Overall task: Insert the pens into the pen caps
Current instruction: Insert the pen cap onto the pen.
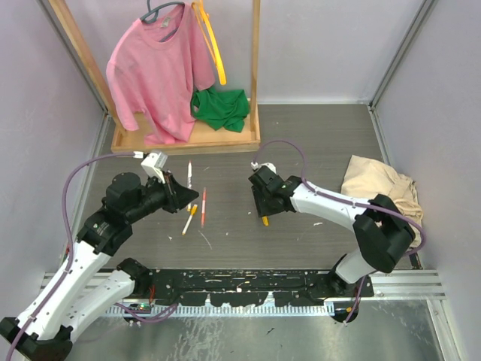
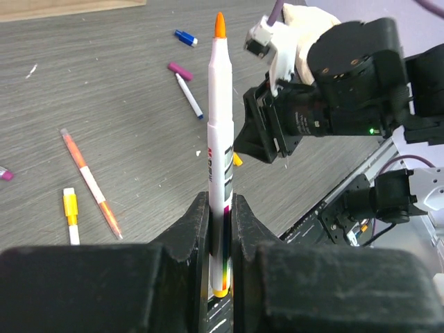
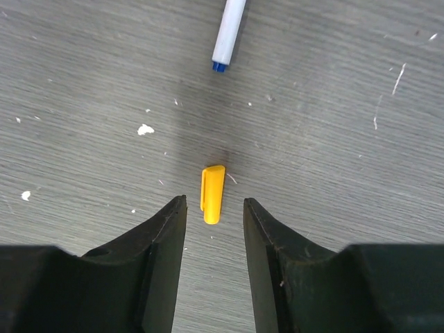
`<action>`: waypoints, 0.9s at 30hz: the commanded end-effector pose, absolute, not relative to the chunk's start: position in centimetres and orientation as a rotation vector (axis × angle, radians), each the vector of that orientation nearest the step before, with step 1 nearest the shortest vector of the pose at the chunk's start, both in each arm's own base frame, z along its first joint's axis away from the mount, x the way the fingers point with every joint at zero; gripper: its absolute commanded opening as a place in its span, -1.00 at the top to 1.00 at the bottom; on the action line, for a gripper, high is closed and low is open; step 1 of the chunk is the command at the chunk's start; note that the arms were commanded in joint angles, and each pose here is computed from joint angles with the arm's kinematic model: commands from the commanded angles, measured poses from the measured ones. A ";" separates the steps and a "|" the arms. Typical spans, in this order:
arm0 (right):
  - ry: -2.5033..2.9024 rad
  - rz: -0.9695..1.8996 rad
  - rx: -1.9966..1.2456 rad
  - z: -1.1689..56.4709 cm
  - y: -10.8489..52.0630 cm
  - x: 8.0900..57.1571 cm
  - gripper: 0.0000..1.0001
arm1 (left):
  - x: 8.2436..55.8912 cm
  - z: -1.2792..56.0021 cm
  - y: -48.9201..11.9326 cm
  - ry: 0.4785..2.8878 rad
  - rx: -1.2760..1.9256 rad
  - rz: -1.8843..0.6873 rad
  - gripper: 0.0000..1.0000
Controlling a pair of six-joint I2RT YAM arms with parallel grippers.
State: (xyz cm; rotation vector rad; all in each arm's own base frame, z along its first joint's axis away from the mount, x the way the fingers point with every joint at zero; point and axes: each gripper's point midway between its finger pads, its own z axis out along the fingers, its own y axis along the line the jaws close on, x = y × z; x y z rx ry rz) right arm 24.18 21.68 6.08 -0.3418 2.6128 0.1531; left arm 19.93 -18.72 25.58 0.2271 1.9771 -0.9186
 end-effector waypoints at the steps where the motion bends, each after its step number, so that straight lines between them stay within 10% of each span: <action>1: 2.637 0.221 -0.398 5.1 22.2 23.9 0.13 | 20.1 26.8 -18.0 1.920 0.207 -0.889 1.00; 27: 2.745 0.178 -0.431 0.9 21.6 23.7 0.30 | 19.9 26.8 -18.9 1.934 0.231 -0.946 1.00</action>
